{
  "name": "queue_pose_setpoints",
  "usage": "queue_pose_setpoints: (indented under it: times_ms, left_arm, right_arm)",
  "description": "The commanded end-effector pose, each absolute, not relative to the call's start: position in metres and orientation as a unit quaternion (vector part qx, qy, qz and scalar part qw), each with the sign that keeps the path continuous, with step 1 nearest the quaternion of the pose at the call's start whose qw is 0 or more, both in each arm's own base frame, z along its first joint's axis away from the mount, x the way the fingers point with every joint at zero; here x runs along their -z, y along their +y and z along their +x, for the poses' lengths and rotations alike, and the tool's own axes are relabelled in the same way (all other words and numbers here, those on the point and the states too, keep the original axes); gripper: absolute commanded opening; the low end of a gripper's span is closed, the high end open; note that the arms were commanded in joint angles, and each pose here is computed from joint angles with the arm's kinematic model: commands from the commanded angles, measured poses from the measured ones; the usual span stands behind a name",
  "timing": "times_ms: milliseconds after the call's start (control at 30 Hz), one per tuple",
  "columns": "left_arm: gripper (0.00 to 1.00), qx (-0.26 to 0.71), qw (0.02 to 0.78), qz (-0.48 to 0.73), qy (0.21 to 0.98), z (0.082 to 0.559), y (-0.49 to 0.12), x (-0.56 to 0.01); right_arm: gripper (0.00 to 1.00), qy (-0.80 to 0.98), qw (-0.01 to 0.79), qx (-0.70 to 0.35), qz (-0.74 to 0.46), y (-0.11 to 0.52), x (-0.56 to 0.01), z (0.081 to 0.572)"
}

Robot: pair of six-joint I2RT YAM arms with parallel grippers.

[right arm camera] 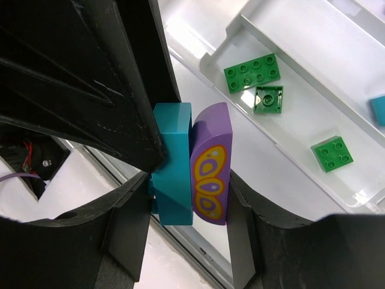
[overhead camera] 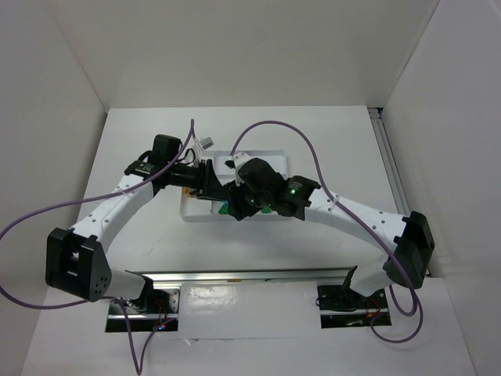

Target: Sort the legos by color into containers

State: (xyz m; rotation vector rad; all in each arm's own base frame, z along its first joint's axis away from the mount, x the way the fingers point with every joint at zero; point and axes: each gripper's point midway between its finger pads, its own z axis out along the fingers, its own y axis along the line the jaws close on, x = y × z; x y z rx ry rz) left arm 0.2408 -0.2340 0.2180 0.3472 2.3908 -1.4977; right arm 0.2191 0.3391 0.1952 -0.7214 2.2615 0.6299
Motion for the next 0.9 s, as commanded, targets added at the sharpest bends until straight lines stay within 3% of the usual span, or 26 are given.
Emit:
queue_pose_setpoints:
  times_ms: [0, 67, 133, 267, 400, 700, 867]
  left_arm:
    - [0.00, 0.555, 0.128, 0.143, 0.809, 0.228, -0.245, -0.234]
    - [0.00, 0.552, 0.131, 0.141, 0.811, 0.230, -0.244, -0.236]
    - [0.00, 0.549, 0.133, 0.140, 0.814, 0.231, -0.244, -0.237]
    - [0.00, 0.539, 0.136, 0.140, 0.819, 0.237, -0.241, -0.234]
    - [0.00, 0.534, 0.148, 0.133, 0.822, 0.247, -0.232, -0.240]
    - [0.00, 0.602, 0.164, 0.167, 0.763, 0.248, -0.218, -0.271]
    - [0.00, 0.627, 0.158, 0.181, 0.741, 0.246, -0.220, -0.281]
  right_arm:
    - [0.41, 0.849, 0.379, -0.256, -0.266, 0.344, -0.216, 0.232]
    - [0.54, 0.849, 0.381, -0.253, -0.264, 0.343, -0.216, 0.234]
    - [0.76, 0.850, 0.381, -0.252, -0.264, 0.341, -0.217, 0.232]
    - [1.00, 0.852, 0.387, -0.244, -0.252, 0.333, -0.222, 0.232]
    - [0.98, 0.853, 0.380, -0.272, -0.234, 0.316, -0.237, 0.230]
    - [0.87, 0.758, 0.361, -0.516, -0.172, 0.257, -0.298, 0.244]
    - [0.88, 0.682, 0.335, -0.603, -0.244, 0.278, -0.328, 0.227]
